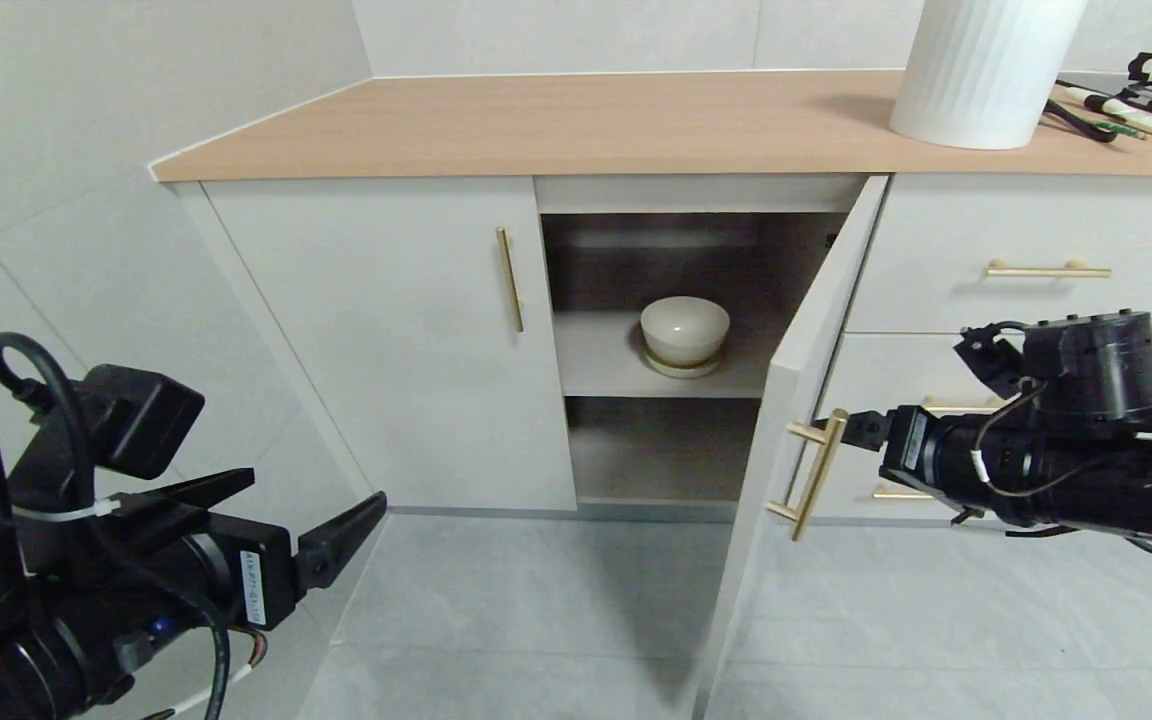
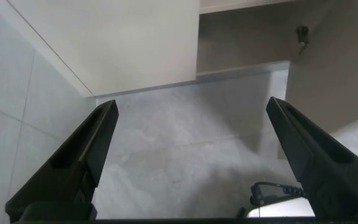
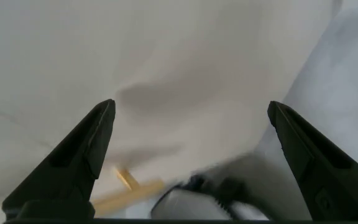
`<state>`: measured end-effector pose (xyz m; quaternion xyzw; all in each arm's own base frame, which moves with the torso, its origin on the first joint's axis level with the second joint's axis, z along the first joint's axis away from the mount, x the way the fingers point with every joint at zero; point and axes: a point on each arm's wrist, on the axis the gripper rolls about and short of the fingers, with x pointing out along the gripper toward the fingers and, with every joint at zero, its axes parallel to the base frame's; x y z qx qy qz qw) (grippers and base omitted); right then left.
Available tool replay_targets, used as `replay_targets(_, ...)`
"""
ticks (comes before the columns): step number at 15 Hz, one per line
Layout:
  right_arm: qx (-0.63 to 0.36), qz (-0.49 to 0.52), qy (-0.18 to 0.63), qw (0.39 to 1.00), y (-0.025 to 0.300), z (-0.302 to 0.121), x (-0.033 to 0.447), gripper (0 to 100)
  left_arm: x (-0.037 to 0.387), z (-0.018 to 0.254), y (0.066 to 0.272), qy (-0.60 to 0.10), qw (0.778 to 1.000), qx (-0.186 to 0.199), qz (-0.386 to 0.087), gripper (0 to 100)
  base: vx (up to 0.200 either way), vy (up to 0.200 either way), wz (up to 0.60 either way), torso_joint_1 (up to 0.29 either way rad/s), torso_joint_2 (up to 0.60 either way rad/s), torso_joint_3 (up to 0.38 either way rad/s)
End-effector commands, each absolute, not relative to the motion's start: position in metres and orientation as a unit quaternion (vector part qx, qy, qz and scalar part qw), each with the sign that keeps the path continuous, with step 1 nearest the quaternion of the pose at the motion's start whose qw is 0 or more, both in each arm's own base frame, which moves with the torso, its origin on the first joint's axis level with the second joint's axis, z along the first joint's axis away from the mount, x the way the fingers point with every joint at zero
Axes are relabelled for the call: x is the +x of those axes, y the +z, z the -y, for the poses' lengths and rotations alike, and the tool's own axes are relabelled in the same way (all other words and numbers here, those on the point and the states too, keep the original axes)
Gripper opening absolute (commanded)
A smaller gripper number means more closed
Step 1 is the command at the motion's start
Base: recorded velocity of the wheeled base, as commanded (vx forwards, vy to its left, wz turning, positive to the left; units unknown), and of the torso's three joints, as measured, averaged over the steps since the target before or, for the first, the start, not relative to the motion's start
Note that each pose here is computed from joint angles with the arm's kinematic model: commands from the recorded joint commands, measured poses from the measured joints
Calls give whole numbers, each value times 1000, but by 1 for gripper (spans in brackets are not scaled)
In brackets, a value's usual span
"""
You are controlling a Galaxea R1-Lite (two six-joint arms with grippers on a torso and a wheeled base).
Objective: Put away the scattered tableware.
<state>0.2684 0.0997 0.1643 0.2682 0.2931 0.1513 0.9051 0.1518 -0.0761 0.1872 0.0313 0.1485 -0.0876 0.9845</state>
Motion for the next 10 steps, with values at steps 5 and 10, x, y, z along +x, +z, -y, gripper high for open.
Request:
replay_targets(5, 281, -318, 146, 894, 141, -112, 282, 100, 155, 78, 183, -88, 983, 35, -159, 100, 0, 0, 0, 0, 0, 0)
replay_targets(10, 283, -323, 151, 891, 135, -119, 284, 100, 155, 78, 183, -86, 983, 29, -160, 100, 0, 0, 0, 0, 0, 0)
